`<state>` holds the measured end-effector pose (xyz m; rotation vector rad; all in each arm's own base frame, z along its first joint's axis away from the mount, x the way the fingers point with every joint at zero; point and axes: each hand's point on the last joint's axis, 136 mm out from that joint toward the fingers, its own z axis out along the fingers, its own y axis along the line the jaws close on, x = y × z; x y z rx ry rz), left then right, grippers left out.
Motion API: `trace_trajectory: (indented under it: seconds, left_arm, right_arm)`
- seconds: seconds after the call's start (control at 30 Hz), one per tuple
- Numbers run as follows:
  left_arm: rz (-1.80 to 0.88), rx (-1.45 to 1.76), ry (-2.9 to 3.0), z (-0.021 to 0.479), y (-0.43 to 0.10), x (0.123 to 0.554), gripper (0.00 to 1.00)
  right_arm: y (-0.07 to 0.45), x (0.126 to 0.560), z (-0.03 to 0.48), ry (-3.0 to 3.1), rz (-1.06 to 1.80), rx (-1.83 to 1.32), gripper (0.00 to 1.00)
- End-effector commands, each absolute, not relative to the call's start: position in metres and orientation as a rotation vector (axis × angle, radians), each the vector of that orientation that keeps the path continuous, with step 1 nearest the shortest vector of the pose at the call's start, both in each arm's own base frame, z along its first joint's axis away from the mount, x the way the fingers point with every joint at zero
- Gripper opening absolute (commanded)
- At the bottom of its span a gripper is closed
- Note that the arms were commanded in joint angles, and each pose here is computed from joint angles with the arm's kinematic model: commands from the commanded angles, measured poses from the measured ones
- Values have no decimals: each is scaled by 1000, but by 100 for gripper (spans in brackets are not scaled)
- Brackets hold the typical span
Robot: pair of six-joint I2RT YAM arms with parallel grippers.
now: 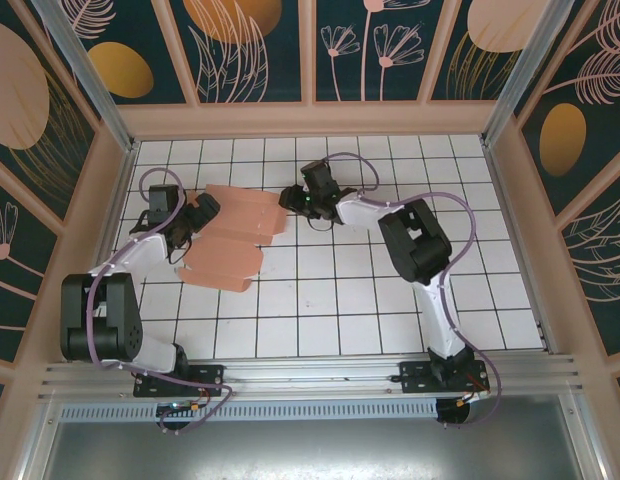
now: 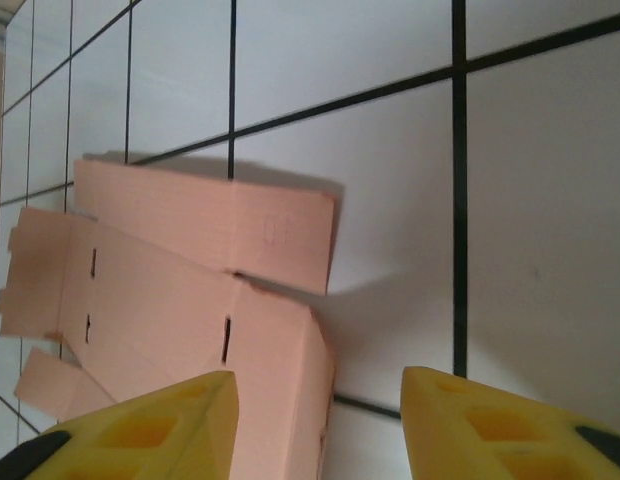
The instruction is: Fold the paper box
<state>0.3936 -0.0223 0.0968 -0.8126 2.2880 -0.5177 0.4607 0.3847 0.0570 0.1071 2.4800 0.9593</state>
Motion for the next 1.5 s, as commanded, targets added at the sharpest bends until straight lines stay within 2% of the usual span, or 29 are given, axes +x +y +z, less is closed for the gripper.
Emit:
trace_trajectory:
  seconds: [0.0, 0.17, 0.2, 0.47, 0.67, 0.83, 0.87, 0.9, 0.97, 1.0, 1.07, 1.23, 1.37, 1.47]
  left_arm:
    - [-537, -798, 2295, 98, -24, 389, 99]
    - [-533, -765, 2301, 99, -25, 389, 99]
    - [-538, -759, 2301, 99, -26, 389, 99]
    - [-635, -740, 2273, 99, -37, 405, 99]
    - [-713, -714, 2250, 113, -50, 426, 99]
    - [-770, -675, 2232, 126, -75, 433, 99]
    - [-783, -662, 2234, 127, -82, 433, 99]
    - [-796, -650, 2242, 127, -89, 432, 99]
    - [-815, -612, 2256, 128, -103, 429, 99]
    - [-822, -594, 2258, 128, -109, 428, 99]
    - [-841, -560, 2267, 124, -118, 422, 99]
    - [-905, -503, 2314, 114, -138, 403, 98]
    - [-980, -431, 2379, 106, -167, 383, 89]
    - [-1021, -431, 2399, 98, -181, 370, 87]
  right_arm:
    - [399, 469, 57, 2518, 1033, 118, 39]
    - [395, 476, 51, 2528, 1046, 188, 2]
    - [391, 478, 53, 2524, 1036, 207, 0]
    - [320, 466, 84, 2325, 941, 445, 0]
    - [248, 423, 86, 2181, 838, 701, 0]
    - [218, 384, 84, 2124, 774, 826, 0]
    - [217, 378, 86, 2113, 760, 822, 2]
    - [218, 373, 87, 2109, 751, 816, 11]
    - [220, 368, 92, 2120, 750, 768, 38]
    - [221, 367, 95, 2133, 734, 715, 48]
    - [218, 370, 100, 2185, 640, 583, 61]
    - [209, 385, 112, 2258, 487, 309, 74]
    - [206, 402, 121, 2259, 585, 185, 76]
    - [202, 420, 121, 2274, 587, 118, 78]
